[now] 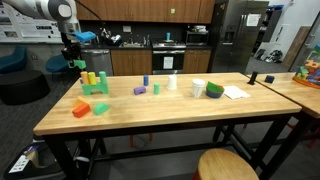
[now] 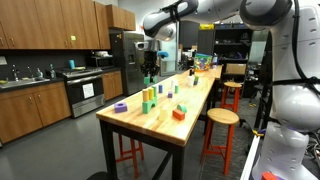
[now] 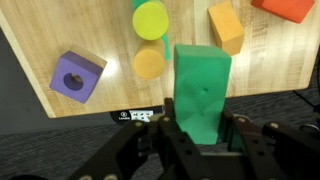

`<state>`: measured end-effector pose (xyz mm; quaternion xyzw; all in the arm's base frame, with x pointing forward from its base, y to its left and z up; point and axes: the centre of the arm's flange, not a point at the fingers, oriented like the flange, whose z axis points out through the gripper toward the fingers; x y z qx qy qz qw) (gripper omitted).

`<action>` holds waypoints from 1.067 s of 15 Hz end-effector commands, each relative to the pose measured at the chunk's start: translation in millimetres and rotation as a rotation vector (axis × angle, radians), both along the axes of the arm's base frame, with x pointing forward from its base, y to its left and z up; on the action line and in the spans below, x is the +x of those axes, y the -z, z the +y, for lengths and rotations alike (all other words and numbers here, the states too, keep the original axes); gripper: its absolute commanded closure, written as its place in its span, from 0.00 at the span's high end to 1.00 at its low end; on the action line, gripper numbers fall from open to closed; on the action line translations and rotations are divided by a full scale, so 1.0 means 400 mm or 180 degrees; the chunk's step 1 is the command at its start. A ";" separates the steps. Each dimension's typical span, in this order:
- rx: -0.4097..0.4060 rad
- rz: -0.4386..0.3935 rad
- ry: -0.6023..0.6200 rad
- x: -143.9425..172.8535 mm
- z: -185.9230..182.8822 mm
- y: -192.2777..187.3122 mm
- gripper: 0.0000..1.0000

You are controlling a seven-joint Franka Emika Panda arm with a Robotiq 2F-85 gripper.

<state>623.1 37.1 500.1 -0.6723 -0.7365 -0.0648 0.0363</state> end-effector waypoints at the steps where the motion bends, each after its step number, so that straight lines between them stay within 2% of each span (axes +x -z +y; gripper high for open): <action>1: 0.0001 0.0000 -0.0005 0.000 0.003 0.000 0.41; 8: 0.0001 0.0000 -0.0012 0.000 0.006 0.000 0.41; 9: 0.0000 0.0024 -0.0046 -0.001 0.012 0.000 0.16; 16: -0.0152 -0.0004 -0.0103 0.043 0.027 -0.004 0.16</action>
